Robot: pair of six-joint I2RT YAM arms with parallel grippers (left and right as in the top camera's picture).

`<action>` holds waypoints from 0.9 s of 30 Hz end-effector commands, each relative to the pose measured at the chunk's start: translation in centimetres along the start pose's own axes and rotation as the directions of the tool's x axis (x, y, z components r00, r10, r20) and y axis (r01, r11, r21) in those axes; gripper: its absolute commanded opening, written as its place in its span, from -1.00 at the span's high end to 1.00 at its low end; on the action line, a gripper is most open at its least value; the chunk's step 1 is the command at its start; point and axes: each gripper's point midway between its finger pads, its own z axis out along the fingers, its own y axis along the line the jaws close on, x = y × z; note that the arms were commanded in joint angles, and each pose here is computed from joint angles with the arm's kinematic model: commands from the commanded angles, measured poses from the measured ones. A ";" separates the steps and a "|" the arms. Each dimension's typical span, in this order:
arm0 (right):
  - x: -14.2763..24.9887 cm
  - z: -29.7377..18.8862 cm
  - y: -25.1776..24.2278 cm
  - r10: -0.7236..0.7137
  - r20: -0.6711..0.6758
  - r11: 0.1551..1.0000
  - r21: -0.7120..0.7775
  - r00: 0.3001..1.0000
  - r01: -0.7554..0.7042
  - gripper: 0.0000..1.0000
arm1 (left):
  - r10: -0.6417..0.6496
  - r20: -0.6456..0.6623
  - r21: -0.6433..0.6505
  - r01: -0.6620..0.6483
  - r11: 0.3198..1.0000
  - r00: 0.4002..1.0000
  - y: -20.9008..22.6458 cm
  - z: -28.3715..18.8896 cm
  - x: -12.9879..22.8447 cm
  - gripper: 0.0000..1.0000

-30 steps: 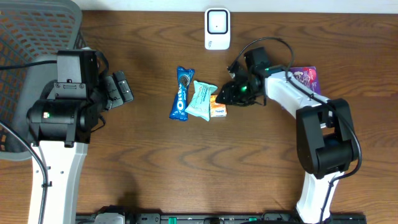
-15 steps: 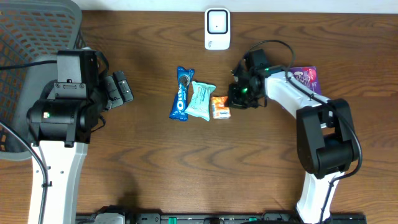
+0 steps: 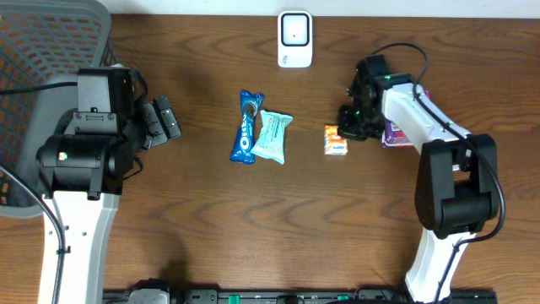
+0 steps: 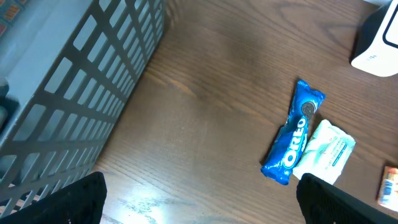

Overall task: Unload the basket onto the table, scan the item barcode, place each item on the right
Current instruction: 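Grasp the orange packet with the right gripper and drag it right, then move the right gripper left to the mint-green tissue pack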

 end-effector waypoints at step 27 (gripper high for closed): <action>-6.2 -3.5 -3.2 -0.009 0.181 1.000 -0.008 0.983 0.011 0.12 | 0.010 0.006 -0.010 -0.010 1.000 1.000 0.2 -0.1 -0.3 -0.96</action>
